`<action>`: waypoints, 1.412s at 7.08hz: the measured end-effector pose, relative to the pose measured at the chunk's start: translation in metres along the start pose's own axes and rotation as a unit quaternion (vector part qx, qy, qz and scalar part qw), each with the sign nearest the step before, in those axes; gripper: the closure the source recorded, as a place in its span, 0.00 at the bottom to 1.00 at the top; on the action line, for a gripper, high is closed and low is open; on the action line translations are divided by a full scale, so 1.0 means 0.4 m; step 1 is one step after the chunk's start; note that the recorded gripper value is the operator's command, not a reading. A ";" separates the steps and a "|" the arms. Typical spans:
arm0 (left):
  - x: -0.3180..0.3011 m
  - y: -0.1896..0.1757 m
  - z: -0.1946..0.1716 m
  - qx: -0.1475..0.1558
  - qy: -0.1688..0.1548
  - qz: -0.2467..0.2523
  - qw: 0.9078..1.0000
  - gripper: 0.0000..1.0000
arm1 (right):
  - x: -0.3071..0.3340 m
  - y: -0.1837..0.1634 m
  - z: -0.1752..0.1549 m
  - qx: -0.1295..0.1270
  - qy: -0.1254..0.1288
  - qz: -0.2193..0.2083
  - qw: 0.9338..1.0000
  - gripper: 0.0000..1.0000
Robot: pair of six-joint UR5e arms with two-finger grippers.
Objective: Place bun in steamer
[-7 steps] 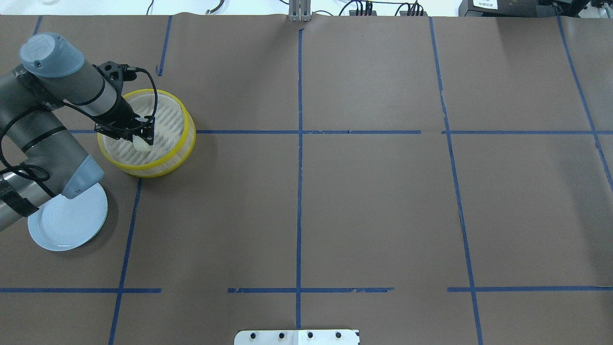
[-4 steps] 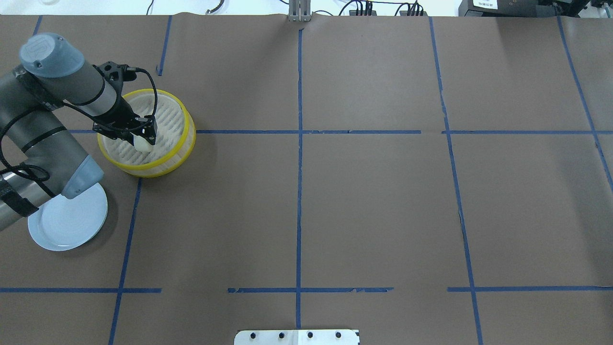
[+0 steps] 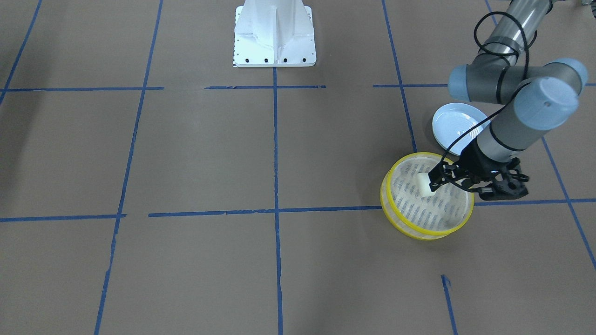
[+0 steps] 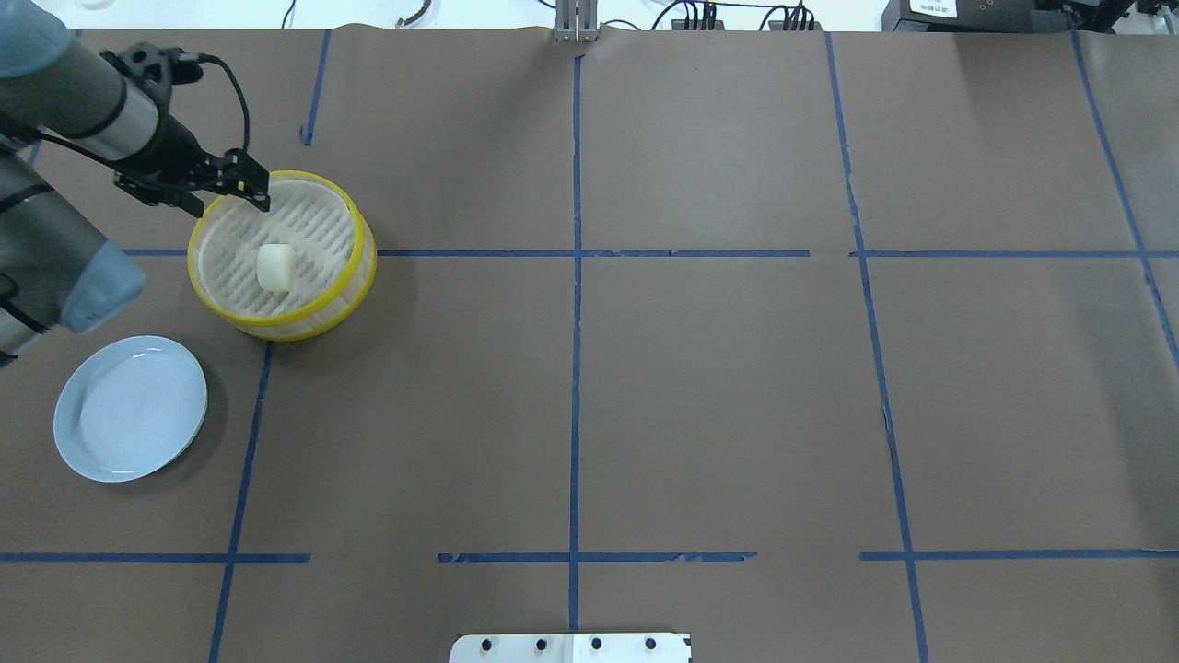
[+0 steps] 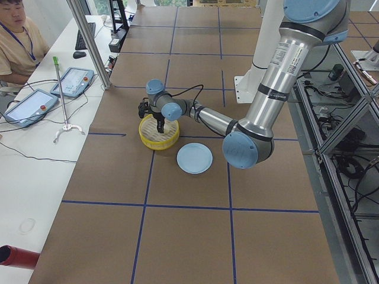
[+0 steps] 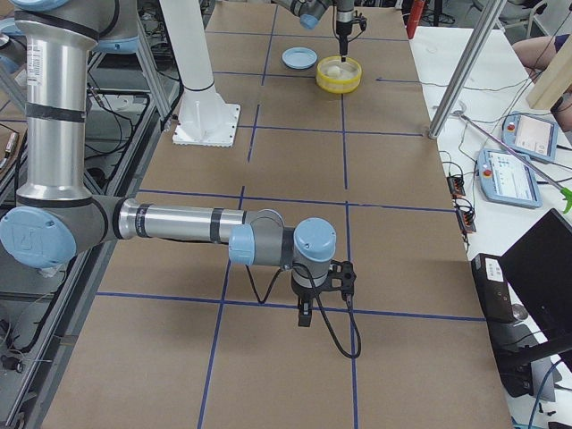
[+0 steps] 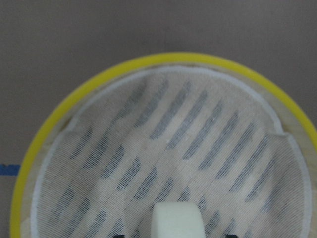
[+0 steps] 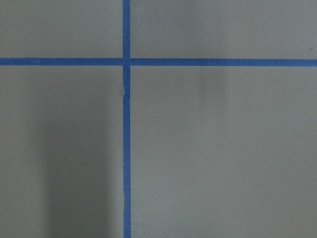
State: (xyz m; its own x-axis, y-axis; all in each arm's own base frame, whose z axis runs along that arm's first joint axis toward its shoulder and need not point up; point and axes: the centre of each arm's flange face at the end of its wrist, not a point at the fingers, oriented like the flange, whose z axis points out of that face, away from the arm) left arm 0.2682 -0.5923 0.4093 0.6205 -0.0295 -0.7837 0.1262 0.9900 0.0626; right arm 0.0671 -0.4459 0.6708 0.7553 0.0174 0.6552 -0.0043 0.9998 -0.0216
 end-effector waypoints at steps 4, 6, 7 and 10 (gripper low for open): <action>-0.461 0.089 -0.257 0.048 -0.036 0.071 0.996 0.01 | 0.000 0.000 0.000 0.000 0.000 0.000 1.000 0.00; -0.703 0.190 -0.332 0.038 -0.030 0.097 0.994 0.01 | 0.000 0.000 0.000 0.000 0.000 0.000 1.000 0.00; -0.794 0.236 -0.347 0.034 -0.035 0.107 0.993 0.00 | 0.000 0.000 0.000 0.000 0.000 0.000 1.000 0.00; -0.920 0.309 -0.362 0.012 -0.047 0.076 0.996 0.00 | 0.000 0.000 0.000 0.000 0.000 0.000 1.000 0.00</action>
State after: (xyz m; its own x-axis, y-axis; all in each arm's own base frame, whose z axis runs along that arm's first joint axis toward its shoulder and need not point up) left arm -0.0564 -0.4391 0.6158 0.7036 0.1059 -0.7027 0.0434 0.9806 0.1912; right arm 0.0671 -0.4459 0.6708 0.7553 0.0174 0.6552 -0.0043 0.9998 -0.0215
